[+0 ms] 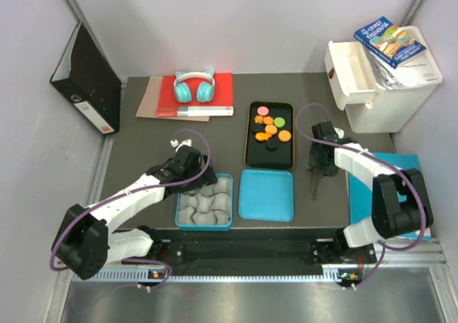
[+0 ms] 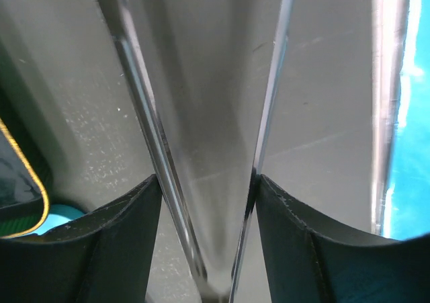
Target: Pack the cookies
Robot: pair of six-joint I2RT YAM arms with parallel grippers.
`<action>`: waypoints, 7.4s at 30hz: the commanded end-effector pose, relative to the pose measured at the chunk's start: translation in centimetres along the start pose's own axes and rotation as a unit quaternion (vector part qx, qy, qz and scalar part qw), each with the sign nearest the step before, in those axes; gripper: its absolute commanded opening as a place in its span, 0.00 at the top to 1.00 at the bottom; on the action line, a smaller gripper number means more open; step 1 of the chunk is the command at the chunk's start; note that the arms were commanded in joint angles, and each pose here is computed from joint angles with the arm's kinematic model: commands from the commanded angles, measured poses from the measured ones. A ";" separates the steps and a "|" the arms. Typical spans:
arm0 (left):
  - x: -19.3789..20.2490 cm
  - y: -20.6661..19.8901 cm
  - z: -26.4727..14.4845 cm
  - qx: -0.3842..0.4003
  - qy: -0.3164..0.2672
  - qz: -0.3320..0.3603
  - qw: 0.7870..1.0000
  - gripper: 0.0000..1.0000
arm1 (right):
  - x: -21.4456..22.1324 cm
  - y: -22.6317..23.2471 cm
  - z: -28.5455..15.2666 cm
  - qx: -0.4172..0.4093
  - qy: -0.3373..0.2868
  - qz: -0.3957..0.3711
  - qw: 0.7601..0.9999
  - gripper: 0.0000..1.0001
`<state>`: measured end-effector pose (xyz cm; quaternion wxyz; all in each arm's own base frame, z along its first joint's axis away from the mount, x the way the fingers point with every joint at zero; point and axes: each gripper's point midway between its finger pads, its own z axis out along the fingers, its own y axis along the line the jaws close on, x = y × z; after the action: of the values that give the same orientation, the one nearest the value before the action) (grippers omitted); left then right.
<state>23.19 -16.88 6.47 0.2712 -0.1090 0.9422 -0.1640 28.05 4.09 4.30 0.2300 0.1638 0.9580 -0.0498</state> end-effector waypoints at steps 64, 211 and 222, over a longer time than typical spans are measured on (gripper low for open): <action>1.6 0.6 0.8 0.004 0.021 -0.001 1.000 0.02 | -3.4 0.8 -3.6 -0.039 -0.052 -0.004 0.998 0.57; -5.0 9.4 -10.5 -0.148 -0.227 -0.172 0.947 0.06 | 14.5 27.1 -22.5 -0.367 -0.079 -0.417 0.827 0.62; -5.0 9.3 -10.2 -0.146 -0.225 -0.167 0.949 0.05 | 14.2 27.4 -22.8 -0.365 -0.083 -0.417 0.828 0.48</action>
<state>20.31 -4.36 13.50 0.4195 -0.3386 0.8413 -0.0406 15.51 35.73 14.61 0.2775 -0.3596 0.8756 0.1644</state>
